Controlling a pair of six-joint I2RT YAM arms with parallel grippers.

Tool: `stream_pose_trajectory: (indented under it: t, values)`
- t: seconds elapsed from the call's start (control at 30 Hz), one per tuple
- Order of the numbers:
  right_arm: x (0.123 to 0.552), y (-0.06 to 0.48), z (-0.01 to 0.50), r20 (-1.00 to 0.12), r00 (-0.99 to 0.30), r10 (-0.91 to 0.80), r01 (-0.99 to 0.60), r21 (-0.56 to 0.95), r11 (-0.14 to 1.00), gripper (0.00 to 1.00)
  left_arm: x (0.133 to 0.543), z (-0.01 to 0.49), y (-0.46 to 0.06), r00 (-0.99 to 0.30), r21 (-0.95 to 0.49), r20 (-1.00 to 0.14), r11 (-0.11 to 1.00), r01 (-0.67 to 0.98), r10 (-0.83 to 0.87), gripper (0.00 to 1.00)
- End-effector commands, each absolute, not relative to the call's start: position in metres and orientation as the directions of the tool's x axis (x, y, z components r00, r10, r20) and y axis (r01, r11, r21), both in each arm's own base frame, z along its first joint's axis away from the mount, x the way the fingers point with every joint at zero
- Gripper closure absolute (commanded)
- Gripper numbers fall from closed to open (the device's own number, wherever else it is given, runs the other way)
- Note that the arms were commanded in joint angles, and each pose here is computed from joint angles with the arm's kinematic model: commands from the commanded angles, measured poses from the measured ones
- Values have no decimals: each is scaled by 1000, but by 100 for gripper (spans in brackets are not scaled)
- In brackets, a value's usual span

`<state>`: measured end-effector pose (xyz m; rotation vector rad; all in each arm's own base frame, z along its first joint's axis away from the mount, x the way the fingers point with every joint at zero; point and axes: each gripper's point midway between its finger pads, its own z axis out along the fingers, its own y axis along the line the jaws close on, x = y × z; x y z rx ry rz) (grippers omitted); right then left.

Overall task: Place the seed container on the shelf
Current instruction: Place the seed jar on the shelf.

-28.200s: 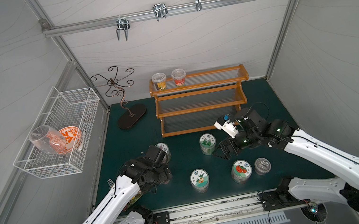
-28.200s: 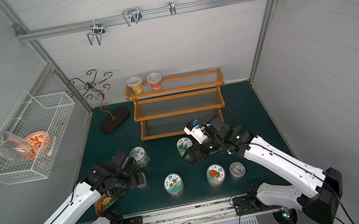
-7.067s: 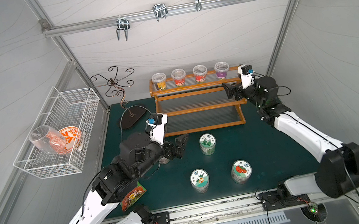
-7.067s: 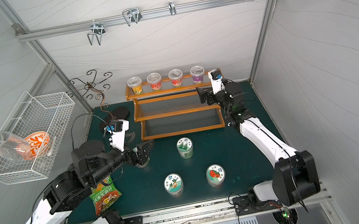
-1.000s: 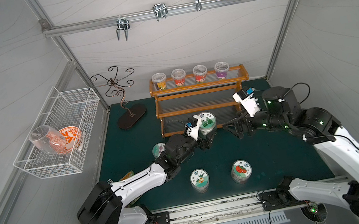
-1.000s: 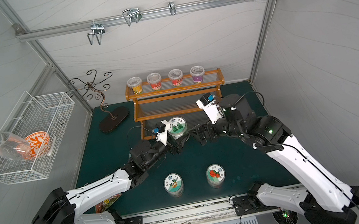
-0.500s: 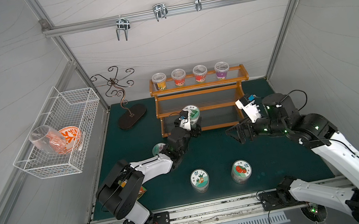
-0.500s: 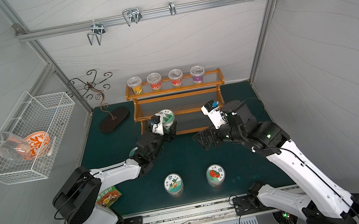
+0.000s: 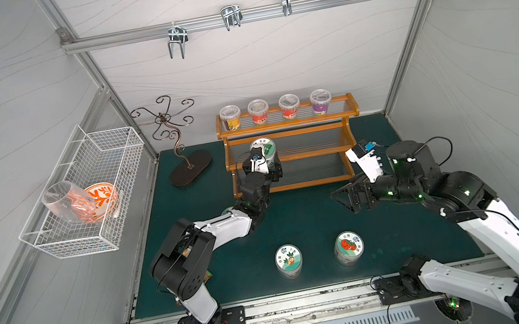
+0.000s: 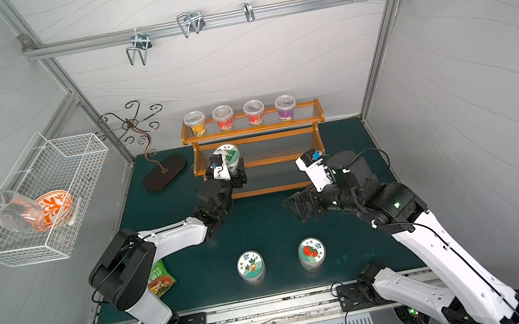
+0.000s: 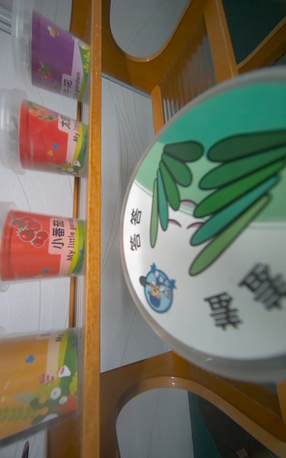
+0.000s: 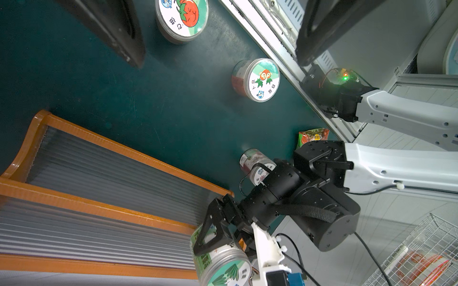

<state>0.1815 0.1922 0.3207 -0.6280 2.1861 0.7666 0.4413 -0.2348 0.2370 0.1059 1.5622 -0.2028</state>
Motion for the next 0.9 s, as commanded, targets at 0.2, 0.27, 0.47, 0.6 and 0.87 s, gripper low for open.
stream_pose_trajectory:
  t: [0.2,0.27,0.47,0.6,0.87]
  values:
    - [178,191,316,-745,-639,-193,-622,352,699,1,471,256,-213,60,-105,-992,990,91,-111,63]
    - [177,191,316,-745,-639,-194,-622,352,699,1,476,254,-209,57,-97,-993,993,70,-101,63]
    - [177,190,311,-735,-650,-192,-614,358,703,1,492,245,-196,46,-88,-995,996,9,-88,63]
    - [177,191,309,-730,-655,-193,-610,361,706,1,502,245,-191,38,-96,-995,995,3,-96,63]
    - [177,190,307,-726,-662,-190,-604,366,708,1,522,241,-187,19,-105,-994,994,-6,-105,63]
